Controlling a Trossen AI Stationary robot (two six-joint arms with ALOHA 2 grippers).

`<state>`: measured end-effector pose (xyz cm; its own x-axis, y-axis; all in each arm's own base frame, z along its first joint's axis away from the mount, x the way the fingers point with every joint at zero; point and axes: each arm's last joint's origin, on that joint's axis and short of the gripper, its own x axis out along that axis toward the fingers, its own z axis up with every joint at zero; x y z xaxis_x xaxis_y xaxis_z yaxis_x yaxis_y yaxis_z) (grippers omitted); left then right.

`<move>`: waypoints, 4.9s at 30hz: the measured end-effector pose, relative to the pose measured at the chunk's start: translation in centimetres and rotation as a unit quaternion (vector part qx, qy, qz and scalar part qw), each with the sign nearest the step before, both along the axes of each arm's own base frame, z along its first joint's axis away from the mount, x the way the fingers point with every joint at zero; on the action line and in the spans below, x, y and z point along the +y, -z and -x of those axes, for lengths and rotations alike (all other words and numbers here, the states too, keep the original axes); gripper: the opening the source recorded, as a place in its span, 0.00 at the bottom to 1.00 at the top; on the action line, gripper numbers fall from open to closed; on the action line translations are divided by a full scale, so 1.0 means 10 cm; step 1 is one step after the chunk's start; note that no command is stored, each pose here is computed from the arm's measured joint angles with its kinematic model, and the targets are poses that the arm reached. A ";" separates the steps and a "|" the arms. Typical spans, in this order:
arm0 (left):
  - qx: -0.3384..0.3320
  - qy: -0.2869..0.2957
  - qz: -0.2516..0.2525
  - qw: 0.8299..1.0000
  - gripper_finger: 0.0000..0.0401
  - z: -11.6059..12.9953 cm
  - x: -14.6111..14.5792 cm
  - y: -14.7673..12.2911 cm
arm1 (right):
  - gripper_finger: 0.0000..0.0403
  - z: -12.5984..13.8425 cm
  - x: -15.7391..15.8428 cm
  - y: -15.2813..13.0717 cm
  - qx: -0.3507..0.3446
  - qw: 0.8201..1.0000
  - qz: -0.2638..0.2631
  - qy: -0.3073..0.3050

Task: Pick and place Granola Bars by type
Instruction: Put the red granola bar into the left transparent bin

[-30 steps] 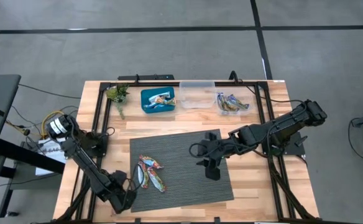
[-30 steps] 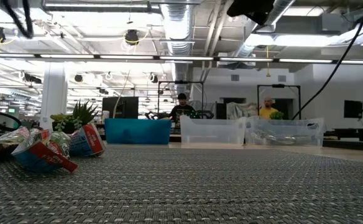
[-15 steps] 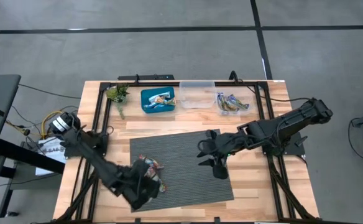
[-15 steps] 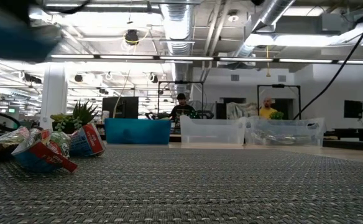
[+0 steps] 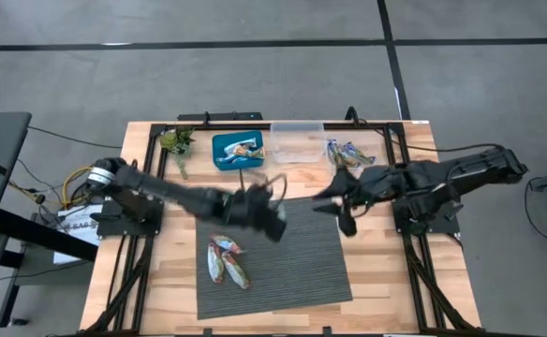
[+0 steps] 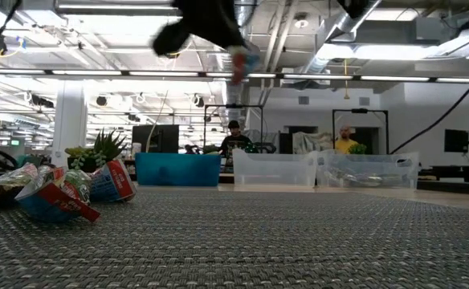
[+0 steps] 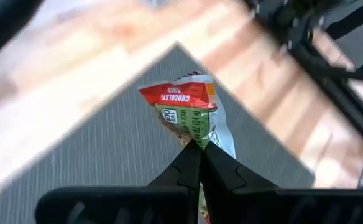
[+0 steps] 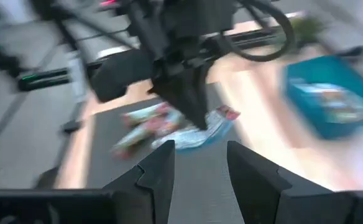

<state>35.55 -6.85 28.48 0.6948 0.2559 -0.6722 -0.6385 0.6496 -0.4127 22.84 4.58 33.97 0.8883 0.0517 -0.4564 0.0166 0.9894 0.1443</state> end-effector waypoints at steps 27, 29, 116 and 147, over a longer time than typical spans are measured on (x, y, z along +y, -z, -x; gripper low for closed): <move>-0.132 0.029 0.010 0.991 0.00 -0.01 2.78 0.07 | 0.34 -0.17 -1.65 0.38 0.104 0.920 -0.043 0.376; -0.126 0.040 -0.004 0.991 0.00 -0.07 2.83 0.10 | 0.34 -0.17 -1.67 0.37 0.111 0.919 -0.043 0.376; 0.320 0.370 -0.104 0.866 0.54 0.61 -0.53 1.16 | 0.34 0.05 0.18 0.15 0.198 0.977 -0.043 -0.063; 0.213 0.239 -0.121 0.940 0.02 -0.03 -0.02 0.61 | 0.34 -0.05 0.10 0.07 0.134 0.987 -0.021 -0.086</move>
<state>35.86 -7.06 22.37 0.4501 0.1652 -0.8775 -0.3240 0.9460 0.0119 23.34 5.60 33.24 0.7117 0.2153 -0.6687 -0.1082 0.9741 0.1984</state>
